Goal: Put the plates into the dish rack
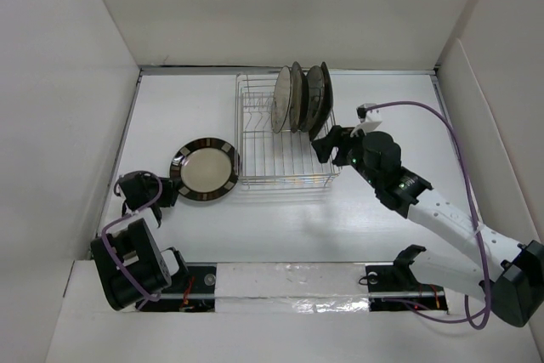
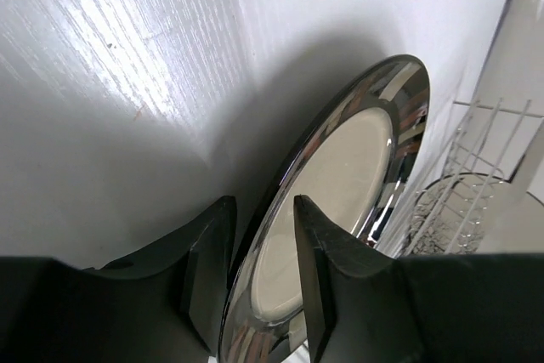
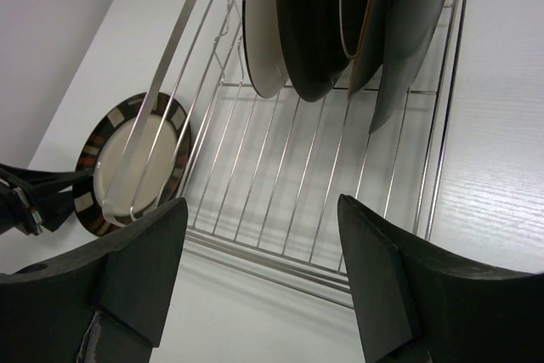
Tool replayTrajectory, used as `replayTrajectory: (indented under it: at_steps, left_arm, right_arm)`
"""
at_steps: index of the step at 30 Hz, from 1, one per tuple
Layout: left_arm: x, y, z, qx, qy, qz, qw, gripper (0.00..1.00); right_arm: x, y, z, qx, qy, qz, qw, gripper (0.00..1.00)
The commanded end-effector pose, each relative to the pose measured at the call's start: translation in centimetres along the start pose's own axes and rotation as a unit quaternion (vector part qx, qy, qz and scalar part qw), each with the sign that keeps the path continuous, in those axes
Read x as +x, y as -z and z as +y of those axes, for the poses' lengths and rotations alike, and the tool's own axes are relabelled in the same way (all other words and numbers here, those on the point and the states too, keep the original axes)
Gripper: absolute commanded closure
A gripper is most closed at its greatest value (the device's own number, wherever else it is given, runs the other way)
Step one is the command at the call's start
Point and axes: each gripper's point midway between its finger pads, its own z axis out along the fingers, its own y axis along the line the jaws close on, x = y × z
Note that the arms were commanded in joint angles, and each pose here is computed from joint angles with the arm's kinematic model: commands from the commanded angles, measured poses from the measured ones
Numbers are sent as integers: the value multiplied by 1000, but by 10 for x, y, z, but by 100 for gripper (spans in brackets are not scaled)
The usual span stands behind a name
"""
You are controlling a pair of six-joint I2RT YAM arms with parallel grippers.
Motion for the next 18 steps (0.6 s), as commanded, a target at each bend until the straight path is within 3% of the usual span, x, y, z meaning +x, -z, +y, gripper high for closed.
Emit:
replayTrajectory:
  at_steps: [1, 5, 11, 13, 14, 15, 18]
  left_arm:
    - [17, -4, 34, -33, 34, 15, 999, 68]
    - [20, -8, 39, -33, 16, 24, 999, 60]
    - [22, -14, 46, -42, -13, 37, 998, 60]
    - [22, -16, 44, -37, -17, 43, 998, 66]
    - [22, -16, 42, -34, -18, 41, 998, 88]
    - [20, -15, 42, -34, -22, 37, 998, 100]
    - [13, -11, 40, -33, -24, 12, 999, 100]
  right_arm:
    - [-26, 4, 13, -12, 2, -38, 999, 23]
    - [-25, 4, 14, -14, 3, -37, 999, 23]
    - [-22, 4, 19, -19, 4, -35, 999, 23]
    - [-23, 4, 18, -15, 5, -36, 999, 23]
    - [-23, 3, 18, -15, 5, -36, 999, 23]
    - [-23, 3, 17, -14, 6, -35, 999, 23]
    - [-24, 3, 18, -14, 6, -36, 999, 23]
